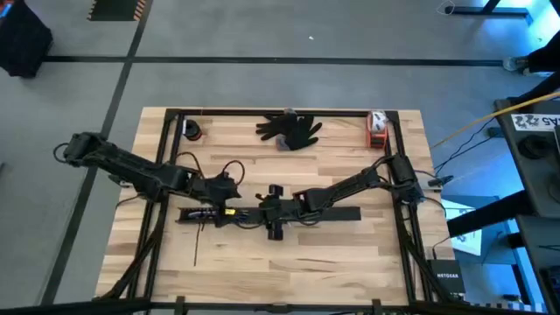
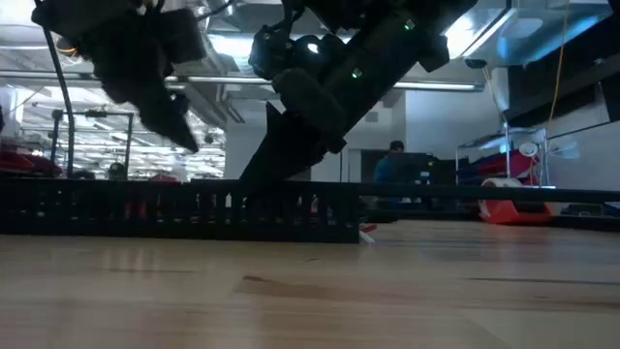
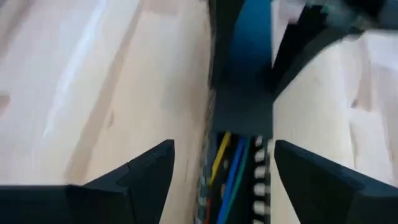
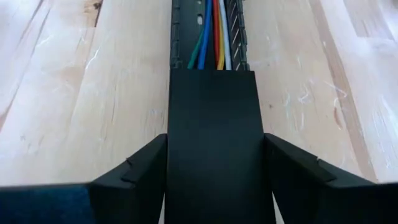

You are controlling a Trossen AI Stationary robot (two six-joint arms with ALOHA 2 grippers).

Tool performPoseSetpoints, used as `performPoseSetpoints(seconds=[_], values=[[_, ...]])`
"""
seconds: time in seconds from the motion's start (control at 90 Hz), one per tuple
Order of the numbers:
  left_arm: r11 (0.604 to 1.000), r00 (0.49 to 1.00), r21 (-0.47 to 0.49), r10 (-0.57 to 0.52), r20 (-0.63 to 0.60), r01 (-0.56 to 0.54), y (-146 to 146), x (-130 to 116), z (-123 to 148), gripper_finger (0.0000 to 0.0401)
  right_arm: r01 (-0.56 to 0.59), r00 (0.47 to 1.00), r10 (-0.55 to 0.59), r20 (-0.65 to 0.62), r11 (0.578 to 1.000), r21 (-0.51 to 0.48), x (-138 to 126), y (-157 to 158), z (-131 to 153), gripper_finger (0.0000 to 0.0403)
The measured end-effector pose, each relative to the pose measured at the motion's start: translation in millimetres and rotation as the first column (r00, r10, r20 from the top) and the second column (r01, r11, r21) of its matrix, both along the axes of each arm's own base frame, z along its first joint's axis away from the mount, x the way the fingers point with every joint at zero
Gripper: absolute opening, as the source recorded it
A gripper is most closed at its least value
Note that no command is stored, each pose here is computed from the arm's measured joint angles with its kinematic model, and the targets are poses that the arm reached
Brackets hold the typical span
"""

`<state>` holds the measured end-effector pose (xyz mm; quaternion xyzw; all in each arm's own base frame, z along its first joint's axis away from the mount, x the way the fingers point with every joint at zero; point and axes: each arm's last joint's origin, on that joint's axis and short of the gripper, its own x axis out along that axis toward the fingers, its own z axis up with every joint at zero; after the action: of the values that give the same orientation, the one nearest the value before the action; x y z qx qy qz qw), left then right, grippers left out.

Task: Ziptie cables
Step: Close the cable duct

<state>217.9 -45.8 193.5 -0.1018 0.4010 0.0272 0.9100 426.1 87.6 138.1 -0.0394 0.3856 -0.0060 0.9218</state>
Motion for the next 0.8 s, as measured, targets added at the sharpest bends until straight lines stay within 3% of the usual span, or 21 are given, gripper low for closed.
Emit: performPoseSetpoints(seconds=[0.189, 0.311, 0.422, 0.611, 0.8], values=[[0.996, 0.994, -0.008, -0.092, -0.063, 0.092, -11, -3, -7, 0.0269, -0.004, 1.0, 0.004, 0.001, 1.0, 0.001, 0, 0, -1, 0.0225], [0.983, 0.985, 0.098, -0.145, -0.091, 0.153, -19, -3, -14, 0.0269, -0.004, 1.0, 0.004, 0.003, 1.0, 0.001, 1, 0, -1, 0.0225], [0.973, 0.989, 0.189, -0.116, -0.096, 0.132, -20, -1, -22, 0.0269, -0.004, 1.0, 0.004, 0.003, 1.0, 0.001, 1, 0, -1, 0.0225], [0.973, 0.981, 0.136, -0.177, -0.079, 0.187, -27, 5, -26, 0.0269, -0.006, 1.0, 0.006, 0.003, 1.0, 0.0, 1, 0, -1, 0.0225], [0.967, 0.981, 0.177, -0.17, -0.096, 0.185, -30, 7, -33, 0.0269, -0.01, 1.0, 0.01, 0.007, 1.0, 0.003, 1, 0, -1, 0.0225]])
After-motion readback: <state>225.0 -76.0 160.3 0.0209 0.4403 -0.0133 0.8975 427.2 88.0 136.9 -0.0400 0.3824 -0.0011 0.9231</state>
